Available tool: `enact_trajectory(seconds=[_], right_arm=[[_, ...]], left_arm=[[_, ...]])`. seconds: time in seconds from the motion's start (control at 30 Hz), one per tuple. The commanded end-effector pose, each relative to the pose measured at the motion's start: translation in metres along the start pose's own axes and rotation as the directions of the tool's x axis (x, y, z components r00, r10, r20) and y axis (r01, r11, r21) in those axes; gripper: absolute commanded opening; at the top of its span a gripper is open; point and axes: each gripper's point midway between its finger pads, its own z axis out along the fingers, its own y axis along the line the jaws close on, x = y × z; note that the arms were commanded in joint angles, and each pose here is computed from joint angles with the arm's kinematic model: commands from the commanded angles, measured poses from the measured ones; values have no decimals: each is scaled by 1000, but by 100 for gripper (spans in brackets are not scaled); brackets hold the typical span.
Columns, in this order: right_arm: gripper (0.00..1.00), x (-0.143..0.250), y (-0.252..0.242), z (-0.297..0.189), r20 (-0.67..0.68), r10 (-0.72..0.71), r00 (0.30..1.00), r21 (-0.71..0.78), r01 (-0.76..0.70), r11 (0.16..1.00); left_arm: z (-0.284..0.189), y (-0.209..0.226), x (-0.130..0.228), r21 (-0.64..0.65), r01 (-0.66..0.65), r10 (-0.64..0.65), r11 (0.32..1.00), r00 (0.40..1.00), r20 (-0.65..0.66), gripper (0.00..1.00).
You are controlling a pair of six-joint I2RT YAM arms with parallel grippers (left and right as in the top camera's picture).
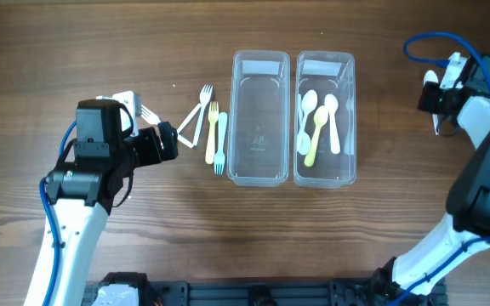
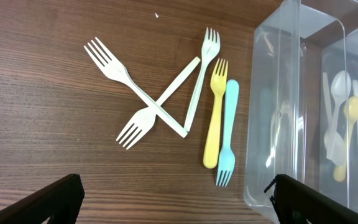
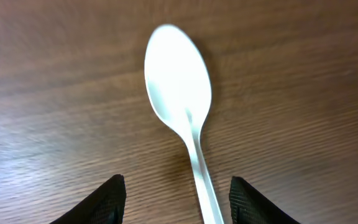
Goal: Pack container
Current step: 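Grasp the last white spoon with the right gripper, then place the last spoon in the right tray and retract the right arm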
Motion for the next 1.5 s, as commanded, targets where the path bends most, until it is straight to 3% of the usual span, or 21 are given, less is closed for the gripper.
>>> enact_trajectory(seconds=[0.0, 0.17, 0.43, 0.53, 0.63, 0.83, 1.03, 1.2, 1.33, 1.47], right_arm=[[53, -1, -4, 10, 8, -13, 1000, -1, 13, 1000], [52, 8, -6, 24, -11, -3, 1000, -2, 3, 1000], [36, 27, -4, 27, -81, 19, 997, -12, -20, 1000], [25, 45, 0, 33, -146, 89, 985, -13, -92, 996], [5, 67, 3, 33, -232, 159, 960, -4, -165, 986], [4, 91, 20, 16, -355, 279, 892, -21, -306, 952], [4, 34, 55, -70, -269, 304, 914, -231, -367, 901], [4, -11, 105, -182, -47, 201, 978, -371, -204, 906], [4, -6, 153, -226, 10, 93, 996, -442, -80, 894], [4, 22, 197, -220, -55, -20, 998, -487, -10, 873]], left_arm=[[-4, -1, -8, 8, -13, 12, 1000, 1000, 18, 100], [-4, -1, -7, 9, -13, 12, 1000, 1000, 18, 100], [-4, -1, -7, 9, -13, 12, 1000, 1000, 18, 100], [-4, -1, -7, 9, -12, 12, 1000, 1000, 18, 100], [-4, -1, -7, 9, -12, 12, 1000, 1000, 18, 100], [-4, -1, -7, 9, -12, 12, 1000, 1000, 18, 100], [-4, -1, -7, 9, -12, 12, 1000, 1000, 18, 100], [-4, -2, -9, 9, -13, 13, 1000, 1000, 23, 100], [-4, -3, -14, 15, -17, 16, 1000, 999, 44, 100], [-4, -3, -14, 15, -17, 17, 1000, 999, 45, 100]])
